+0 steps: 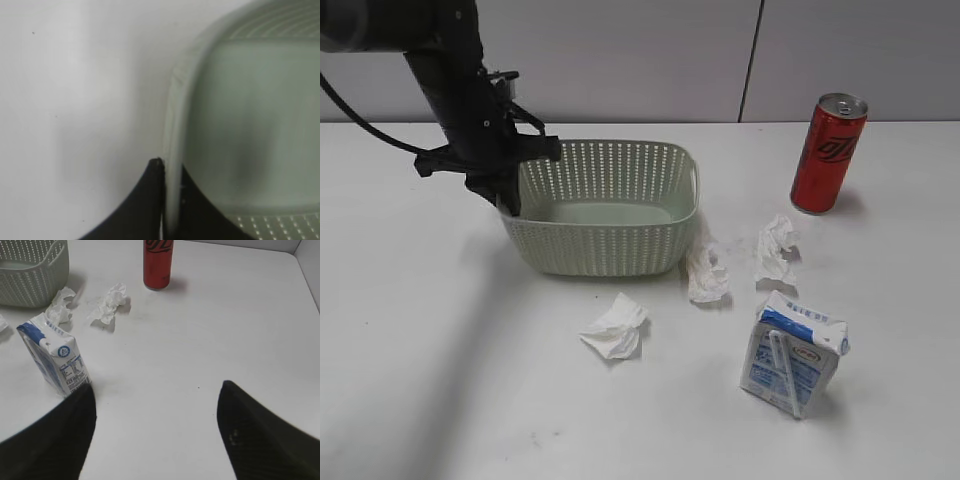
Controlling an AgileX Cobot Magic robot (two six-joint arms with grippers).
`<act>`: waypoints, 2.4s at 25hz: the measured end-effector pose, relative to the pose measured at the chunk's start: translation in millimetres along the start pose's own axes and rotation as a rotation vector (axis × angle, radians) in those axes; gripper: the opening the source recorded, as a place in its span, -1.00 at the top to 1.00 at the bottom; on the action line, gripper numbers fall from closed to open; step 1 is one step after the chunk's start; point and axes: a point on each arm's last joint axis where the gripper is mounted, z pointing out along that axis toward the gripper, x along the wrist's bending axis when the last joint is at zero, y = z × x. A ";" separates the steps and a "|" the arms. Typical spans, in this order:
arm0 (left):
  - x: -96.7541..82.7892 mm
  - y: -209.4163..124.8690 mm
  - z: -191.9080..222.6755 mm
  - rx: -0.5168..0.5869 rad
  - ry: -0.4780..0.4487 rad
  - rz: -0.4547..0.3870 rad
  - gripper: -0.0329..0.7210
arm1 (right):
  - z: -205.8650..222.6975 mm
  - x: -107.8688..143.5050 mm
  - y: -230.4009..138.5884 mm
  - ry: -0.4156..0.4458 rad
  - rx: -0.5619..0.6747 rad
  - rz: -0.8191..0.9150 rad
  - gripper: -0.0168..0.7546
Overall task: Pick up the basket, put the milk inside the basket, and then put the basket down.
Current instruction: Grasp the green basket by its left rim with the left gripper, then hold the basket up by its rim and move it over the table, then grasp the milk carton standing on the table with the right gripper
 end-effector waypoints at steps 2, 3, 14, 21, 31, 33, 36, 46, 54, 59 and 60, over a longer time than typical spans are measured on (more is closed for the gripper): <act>-2.5 -0.7 -15.6 -0.030 -0.017 -0.003 0.91 | 0.0 0.0 0.0 0.000 0.000 0.000 -0.58; -3.9 -1.7 -26.2 -0.047 -0.025 0.000 0.91 | 0.0 0.0 0.0 0.000 0.000 0.000 -0.58; 12.3 -65.9 -91.4 -0.170 -0.069 -0.050 0.91 | 0.0 0.0 0.0 0.000 0.000 0.000 -0.58; 39.0 -124.5 -82.1 -0.156 -0.035 -0.057 0.91 | -14.6 3.6 20.4 0.041 -0.044 -0.011 -0.58; 43.3 -131.1 -73.2 -0.121 -0.016 -0.050 0.91 | 41.7 18.2 50.8 0.323 0.211 -0.172 -0.58; 43.7 -131.2 -72.8 -0.121 -0.012 -0.046 0.92 | 60.5 19.5 53.8 0.374 0.271 -0.195 -0.58; 44.5 -131.1 -71.7 -0.118 -0.003 -0.038 0.92 | 89.6 20.9 56.9 0.436 0.348 -0.197 -0.58; 39.6 -130.9 -52.2 -0.054 0.011 -0.031 0.92 | 182.3 53.4 87.5 0.592 0.522 -0.356 -0.58; 38.7 -130.8 -48.6 -0.042 0.008 -0.037 0.92 | 243.5 98.8 60.6 0.610 0.746 -0.553 -0.58; 38.7 -130.8 -48.6 -0.041 0.007 -0.038 0.92 | 268.9 102.8 28.3 0.617 0.892 -0.561 -0.58; 38.6 -130.9 -48.6 -0.041 0.007 -0.038 0.92 | 272.4 103.3 23.2 0.617 0.915 -0.558 -0.58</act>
